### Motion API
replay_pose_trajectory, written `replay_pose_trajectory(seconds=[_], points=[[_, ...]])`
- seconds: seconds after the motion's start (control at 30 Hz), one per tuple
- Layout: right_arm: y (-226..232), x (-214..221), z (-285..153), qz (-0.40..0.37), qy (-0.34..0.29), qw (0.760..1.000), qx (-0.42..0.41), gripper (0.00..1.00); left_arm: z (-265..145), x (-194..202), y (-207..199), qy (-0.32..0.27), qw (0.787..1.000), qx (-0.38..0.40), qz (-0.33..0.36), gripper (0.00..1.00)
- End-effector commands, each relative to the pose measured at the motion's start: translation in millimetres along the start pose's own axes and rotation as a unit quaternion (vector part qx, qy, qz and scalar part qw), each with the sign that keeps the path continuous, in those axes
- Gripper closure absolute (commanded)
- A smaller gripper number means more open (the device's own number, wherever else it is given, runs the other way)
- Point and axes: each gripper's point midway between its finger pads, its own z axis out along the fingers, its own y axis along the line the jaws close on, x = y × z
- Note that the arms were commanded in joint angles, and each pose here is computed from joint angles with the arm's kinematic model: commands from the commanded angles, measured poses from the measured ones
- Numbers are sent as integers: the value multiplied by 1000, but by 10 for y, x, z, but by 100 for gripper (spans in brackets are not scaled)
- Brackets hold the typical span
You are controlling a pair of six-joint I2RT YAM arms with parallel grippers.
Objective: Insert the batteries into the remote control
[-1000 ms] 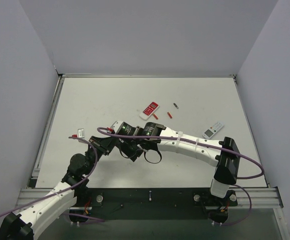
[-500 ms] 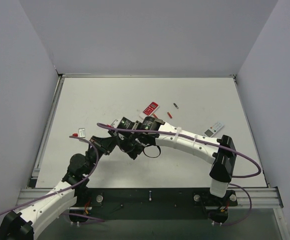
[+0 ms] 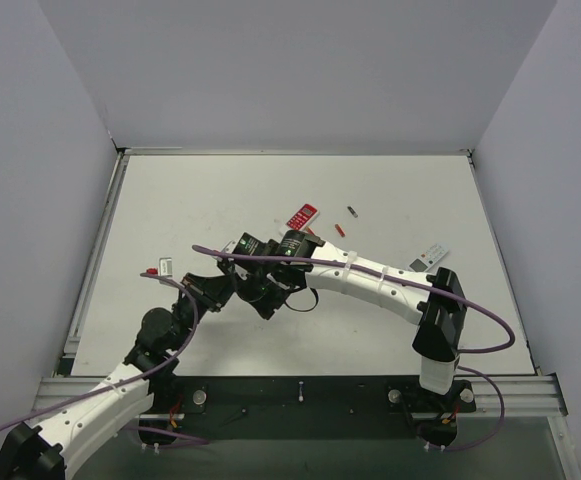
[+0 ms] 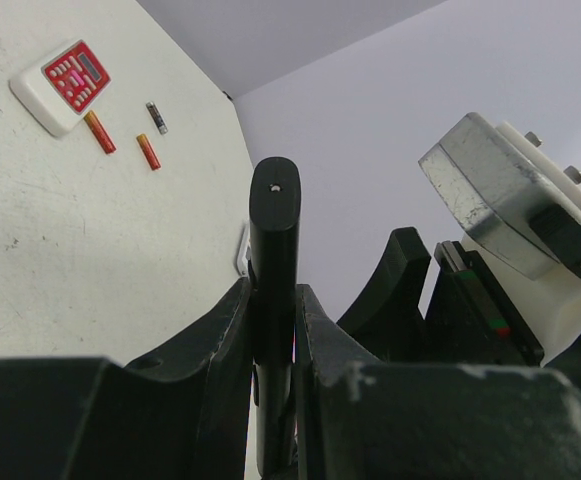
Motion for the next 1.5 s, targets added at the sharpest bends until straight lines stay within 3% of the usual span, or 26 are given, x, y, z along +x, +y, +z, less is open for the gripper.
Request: replay_pose_trajectory(seconds=[0.0, 0.33, 0.67, 1.0, 1.47], points=[[47, -3, -22, -5, -5, 1000, -5, 86, -143, 77, 131, -3, 999, 6, -36, 100], [-19, -27, -168, -17, -30, 999, 27, 82, -200, 50, 378, -27, 997, -32, -72, 100], [-76, -114, -335, -22, -76, 996, 40, 80, -215, 52, 468, -32, 994, -49, -87, 100], [-68, -123, -373, -30, -83, 995, 37, 76, -210, 72, 474, -26, 995, -51, -87, 100], [-74, -160, -438, -29, -94, 994, 38, 65, -207, 92, 478, -21, 995, -52, -88, 100]])
